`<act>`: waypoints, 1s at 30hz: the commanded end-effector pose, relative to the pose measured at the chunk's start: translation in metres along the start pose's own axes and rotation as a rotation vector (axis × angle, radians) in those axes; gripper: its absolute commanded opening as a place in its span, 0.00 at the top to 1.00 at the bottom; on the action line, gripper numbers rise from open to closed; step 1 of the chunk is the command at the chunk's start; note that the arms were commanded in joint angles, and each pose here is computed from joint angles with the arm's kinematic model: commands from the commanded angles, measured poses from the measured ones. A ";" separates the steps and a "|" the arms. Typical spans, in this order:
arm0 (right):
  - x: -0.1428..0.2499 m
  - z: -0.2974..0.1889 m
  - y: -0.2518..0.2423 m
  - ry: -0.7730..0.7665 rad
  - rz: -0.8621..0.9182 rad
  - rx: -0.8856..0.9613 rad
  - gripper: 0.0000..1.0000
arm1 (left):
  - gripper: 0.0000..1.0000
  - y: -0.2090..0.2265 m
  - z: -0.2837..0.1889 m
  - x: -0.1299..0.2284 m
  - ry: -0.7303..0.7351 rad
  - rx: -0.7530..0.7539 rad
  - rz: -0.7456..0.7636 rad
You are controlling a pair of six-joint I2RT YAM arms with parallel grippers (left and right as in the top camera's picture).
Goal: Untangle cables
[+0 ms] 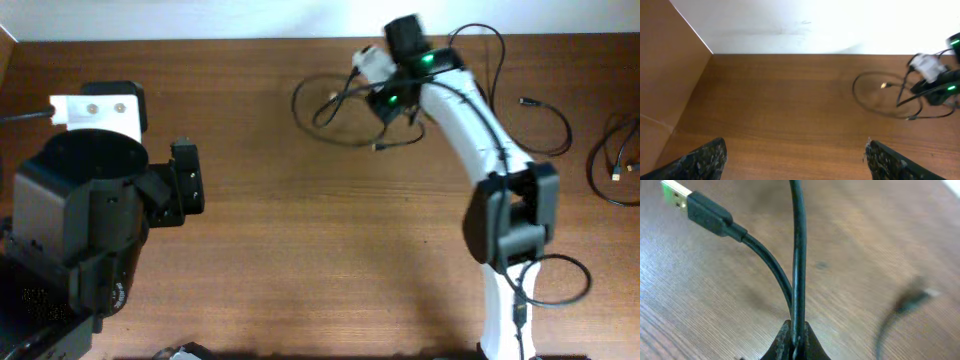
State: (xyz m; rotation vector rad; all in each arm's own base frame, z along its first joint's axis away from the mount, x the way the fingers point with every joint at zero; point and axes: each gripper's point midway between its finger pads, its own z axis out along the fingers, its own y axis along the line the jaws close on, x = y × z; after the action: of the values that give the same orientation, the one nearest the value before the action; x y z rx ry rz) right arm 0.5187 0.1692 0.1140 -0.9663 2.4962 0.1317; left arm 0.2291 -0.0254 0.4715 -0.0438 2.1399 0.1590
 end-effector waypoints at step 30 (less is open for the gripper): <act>0.131 -0.392 -0.221 -0.499 0.521 0.786 0.96 | 0.16 0.003 -0.001 0.000 -0.004 -0.010 -0.011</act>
State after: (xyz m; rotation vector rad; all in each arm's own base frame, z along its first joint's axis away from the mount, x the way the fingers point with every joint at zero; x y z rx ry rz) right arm 0.4597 -0.1587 0.4201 0.0034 1.9912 -0.3403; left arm 0.2290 -0.0260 0.4713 -0.0397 2.1413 0.1562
